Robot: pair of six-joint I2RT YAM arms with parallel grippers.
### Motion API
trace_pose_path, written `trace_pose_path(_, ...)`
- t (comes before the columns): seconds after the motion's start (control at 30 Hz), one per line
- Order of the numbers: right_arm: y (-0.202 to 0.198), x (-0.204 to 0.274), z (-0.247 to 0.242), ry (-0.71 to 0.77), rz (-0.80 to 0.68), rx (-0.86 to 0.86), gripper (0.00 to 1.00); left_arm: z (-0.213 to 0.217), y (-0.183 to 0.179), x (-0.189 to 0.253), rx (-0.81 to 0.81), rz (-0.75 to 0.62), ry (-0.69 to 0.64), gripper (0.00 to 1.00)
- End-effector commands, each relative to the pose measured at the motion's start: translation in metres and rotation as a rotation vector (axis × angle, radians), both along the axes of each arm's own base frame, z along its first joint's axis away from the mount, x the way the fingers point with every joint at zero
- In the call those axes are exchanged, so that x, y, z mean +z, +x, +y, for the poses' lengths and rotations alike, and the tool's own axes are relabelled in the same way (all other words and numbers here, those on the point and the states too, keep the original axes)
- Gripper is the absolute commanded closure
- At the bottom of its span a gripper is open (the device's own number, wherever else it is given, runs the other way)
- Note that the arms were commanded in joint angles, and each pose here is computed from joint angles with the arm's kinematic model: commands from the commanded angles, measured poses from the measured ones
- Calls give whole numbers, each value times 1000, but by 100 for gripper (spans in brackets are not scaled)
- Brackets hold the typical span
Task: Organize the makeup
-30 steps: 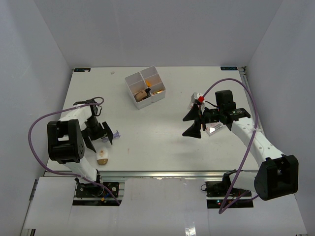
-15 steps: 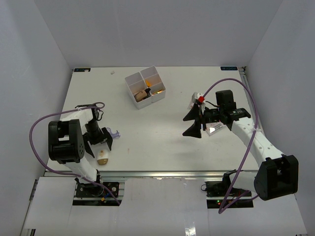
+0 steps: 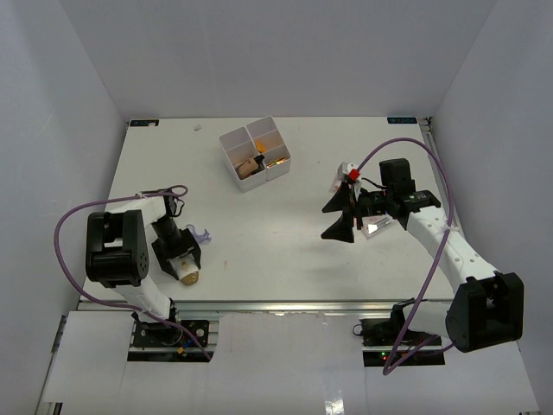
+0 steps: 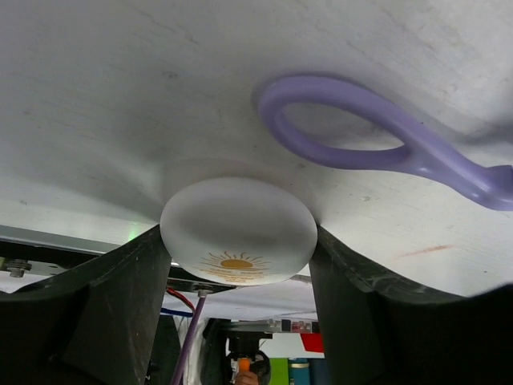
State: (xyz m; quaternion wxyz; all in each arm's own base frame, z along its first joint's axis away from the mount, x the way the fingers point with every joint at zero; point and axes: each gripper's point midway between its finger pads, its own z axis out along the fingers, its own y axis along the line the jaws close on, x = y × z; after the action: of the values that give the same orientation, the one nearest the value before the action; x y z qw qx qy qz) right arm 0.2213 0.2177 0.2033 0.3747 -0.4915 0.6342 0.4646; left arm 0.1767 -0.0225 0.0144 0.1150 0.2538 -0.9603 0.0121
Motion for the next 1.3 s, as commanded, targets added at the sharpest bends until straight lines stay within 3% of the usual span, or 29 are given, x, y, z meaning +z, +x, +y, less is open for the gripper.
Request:
trace_pose_path(0.0,1,3,-1,22,-20,6,2,-11,4,-4,-2,-45,-49,26)
trace_pose_path(0.1,1,3,-2,23,-21,3,2,-12,5,-6,-1,-53,-53,29)
trace_pose_path(0.3,2,3,-3,23,-21,-1,2,-19,14,2,-3,-117,-97,47)
trace_pose_path(0.43,-1,3,-4,26,-28,1,2,-31,29,18,-14,-227,-154,63)
trace_pose_path(0.6,-9,6,-3,46,-21,19,2,-62,52,52,-59,-398,-270,71)
trace_pose_path(0.73,-13,7,-2,65,0,37,2,-96,72,88,-110,-552,-377,74)
trace_pose_path(0.93,-16,10,5,99,62,63,2,-193,109,149,-220,-775,-593,75)
trace_pose_path(1.1,-11,8,15,108,97,18,2,-259,128,189,-236,-892,-749,74)
trace_pose_path(1.27,13,9,17,77,26,-68,2,-305,143,200,-306,-939,-815,75)
